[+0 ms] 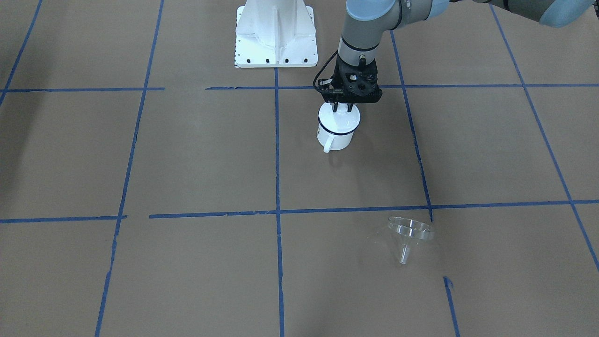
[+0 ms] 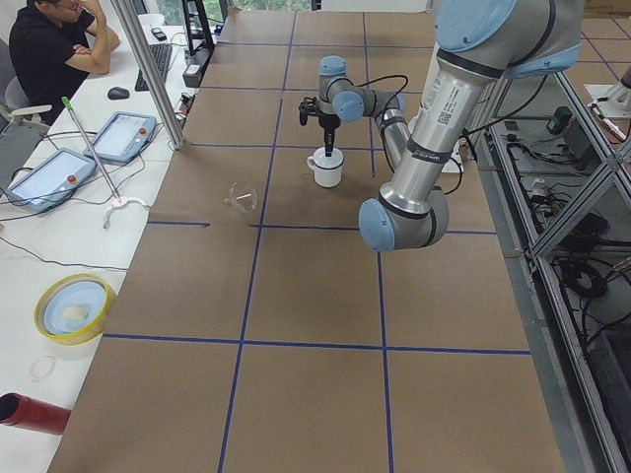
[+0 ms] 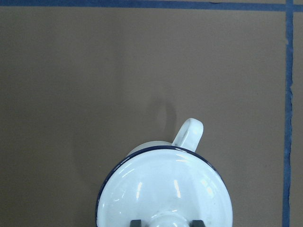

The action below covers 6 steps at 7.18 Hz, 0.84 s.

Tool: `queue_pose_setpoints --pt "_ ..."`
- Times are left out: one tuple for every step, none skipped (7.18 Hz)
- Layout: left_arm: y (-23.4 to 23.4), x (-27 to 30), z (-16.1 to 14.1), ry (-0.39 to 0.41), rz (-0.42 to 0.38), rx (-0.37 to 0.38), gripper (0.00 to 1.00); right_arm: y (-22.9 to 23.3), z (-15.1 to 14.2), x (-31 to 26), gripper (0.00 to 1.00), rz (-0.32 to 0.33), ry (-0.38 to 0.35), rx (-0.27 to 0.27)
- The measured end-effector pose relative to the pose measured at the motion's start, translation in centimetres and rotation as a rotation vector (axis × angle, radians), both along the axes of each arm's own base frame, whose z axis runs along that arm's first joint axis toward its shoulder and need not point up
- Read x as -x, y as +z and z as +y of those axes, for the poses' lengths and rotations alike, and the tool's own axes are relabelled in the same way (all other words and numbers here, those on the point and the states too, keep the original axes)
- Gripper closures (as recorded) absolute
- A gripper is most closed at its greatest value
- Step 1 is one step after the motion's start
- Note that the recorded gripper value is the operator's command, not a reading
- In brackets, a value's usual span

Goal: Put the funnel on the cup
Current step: 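Close the left gripper on the knob of the white lid, then lift the lid off the mug with the left gripper and carry it aside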

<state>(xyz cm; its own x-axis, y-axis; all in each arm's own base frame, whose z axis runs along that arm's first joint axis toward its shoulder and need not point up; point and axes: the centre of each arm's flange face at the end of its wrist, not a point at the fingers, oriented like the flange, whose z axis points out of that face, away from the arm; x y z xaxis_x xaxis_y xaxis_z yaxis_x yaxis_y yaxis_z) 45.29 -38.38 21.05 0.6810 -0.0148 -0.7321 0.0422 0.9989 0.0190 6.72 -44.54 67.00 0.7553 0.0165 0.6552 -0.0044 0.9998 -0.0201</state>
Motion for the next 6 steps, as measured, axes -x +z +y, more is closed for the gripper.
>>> queue_pose_setpoints --pt "-0.7 1.0 0.1 -0.007 0.003 -0.002 1.00 0.0 0.0 0.0 0.00 0.000 0.000 0.000" --pt "-1.7 3.0 0.2 -0.022 0.001 -0.003 1.00 0.0 0.0 0.0 0.00 0.000 0.000 0.000" --pt "-2.6 5.9 -0.6 -0.055 -0.004 -0.007 1.00 0.0 0.0 0.0 0.00 0.000 0.000 0.000" --pt "-2.7 8.8 -1.9 -0.083 -0.012 -0.028 1.00 0.0 0.0 0.0 0.00 0.000 0.000 0.000" --pt "-1.1 10.5 -2.7 -0.074 -0.034 -0.058 1.00 0.0 0.0 0.0 0.00 0.000 0.000 0.000" --pt "2.5 11.3 -2.9 -0.064 -0.049 -0.075 1.00 0.0 0.0 0.0 0.00 0.000 0.000 0.000"
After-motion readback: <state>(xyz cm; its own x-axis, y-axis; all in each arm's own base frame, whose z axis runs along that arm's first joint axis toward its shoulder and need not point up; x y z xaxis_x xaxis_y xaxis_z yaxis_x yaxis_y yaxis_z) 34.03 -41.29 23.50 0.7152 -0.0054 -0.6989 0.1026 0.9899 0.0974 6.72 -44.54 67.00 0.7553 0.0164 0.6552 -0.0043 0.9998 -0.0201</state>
